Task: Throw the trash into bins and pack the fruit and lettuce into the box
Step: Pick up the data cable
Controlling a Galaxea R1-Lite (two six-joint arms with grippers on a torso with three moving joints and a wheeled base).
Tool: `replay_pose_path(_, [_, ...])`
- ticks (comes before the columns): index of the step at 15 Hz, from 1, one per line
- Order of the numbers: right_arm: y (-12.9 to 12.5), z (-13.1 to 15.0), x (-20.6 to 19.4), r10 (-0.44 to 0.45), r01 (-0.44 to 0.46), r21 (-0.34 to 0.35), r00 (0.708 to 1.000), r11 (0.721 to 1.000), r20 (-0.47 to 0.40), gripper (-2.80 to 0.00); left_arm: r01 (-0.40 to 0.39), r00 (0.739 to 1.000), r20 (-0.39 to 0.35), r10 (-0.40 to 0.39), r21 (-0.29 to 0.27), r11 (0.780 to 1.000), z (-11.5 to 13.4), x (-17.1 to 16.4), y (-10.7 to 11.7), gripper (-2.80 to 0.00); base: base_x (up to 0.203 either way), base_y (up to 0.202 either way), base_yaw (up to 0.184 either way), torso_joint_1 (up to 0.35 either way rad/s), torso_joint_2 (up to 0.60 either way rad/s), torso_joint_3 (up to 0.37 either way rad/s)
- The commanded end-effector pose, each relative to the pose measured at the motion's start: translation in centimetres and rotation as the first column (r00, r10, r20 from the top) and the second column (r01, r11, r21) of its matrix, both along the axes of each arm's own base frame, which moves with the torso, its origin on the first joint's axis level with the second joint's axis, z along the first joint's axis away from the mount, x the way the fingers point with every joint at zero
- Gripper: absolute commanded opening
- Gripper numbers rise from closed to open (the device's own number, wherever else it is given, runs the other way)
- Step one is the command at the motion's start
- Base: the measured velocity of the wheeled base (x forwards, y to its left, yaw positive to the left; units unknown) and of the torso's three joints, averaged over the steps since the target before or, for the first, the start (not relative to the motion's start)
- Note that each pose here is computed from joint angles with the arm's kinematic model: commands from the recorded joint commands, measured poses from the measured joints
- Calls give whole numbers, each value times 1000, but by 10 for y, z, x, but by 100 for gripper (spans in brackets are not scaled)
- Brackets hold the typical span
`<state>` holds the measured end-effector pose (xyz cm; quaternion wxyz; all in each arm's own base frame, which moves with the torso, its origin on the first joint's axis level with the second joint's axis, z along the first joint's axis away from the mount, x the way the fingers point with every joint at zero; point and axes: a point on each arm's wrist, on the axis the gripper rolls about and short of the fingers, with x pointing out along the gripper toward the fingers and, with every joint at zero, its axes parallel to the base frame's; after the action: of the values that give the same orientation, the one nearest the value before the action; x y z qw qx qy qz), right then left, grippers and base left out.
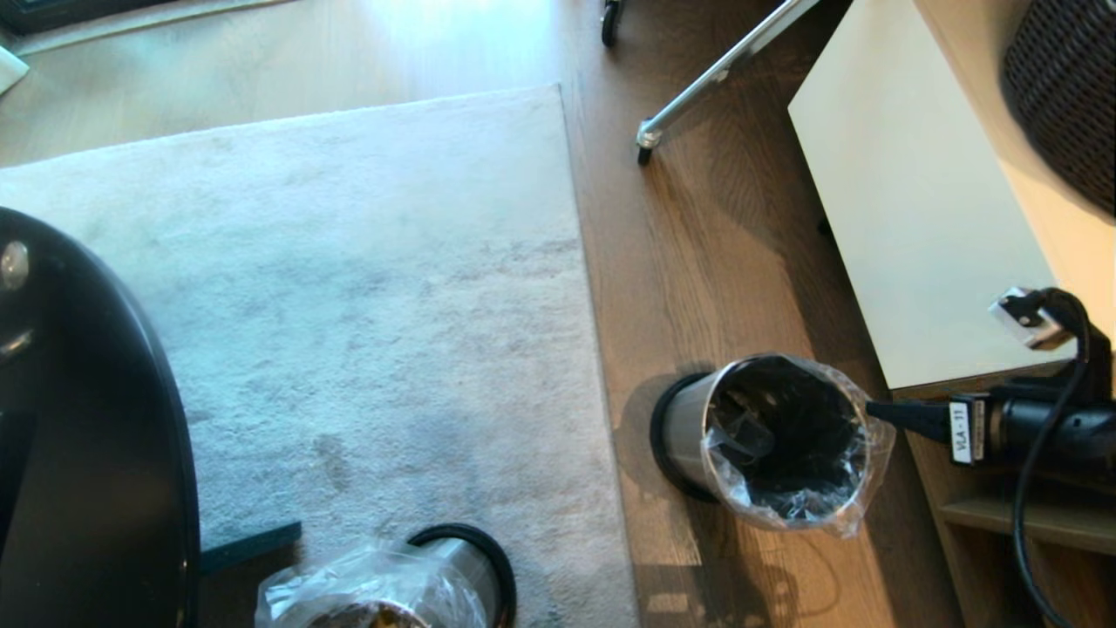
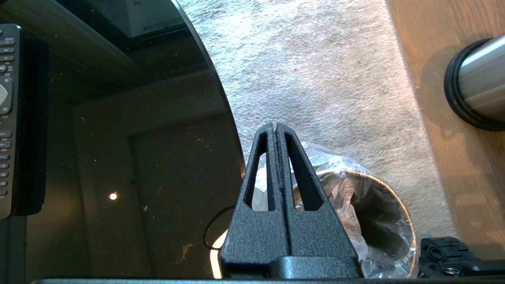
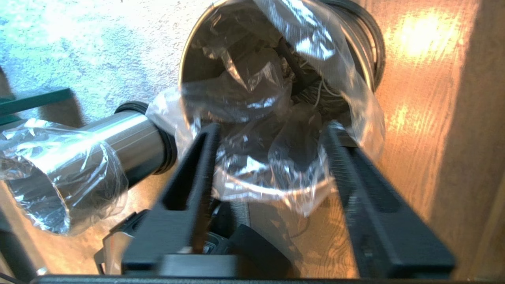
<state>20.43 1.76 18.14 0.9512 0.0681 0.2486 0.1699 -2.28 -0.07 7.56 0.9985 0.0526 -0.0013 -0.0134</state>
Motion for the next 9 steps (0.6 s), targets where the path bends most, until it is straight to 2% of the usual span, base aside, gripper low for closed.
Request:
replay_pose_path(1, [-1, 5, -29, -2, 3, -3, 998, 1000, 61, -280, -1, 1000, -1, 1, 1, 1000, 0, 0, 0, -280, 0, 0, 0, 0, 0, 0])
replay_pose_path(4, [-4, -4, -62, -17, 22, -45, 996, 999, 92, -280, 1, 1000, -1, -1, 1, 1000, 0, 0, 0, -280, 0, 0, 0, 0, 0, 0])
replay_pose_path(9, [-8, -16, -113, -51, 64, -65, 980, 996, 191, -280, -1, 1000, -1, 1, 1, 1000, 0, 0, 0, -280, 0, 0, 0, 0, 0, 0])
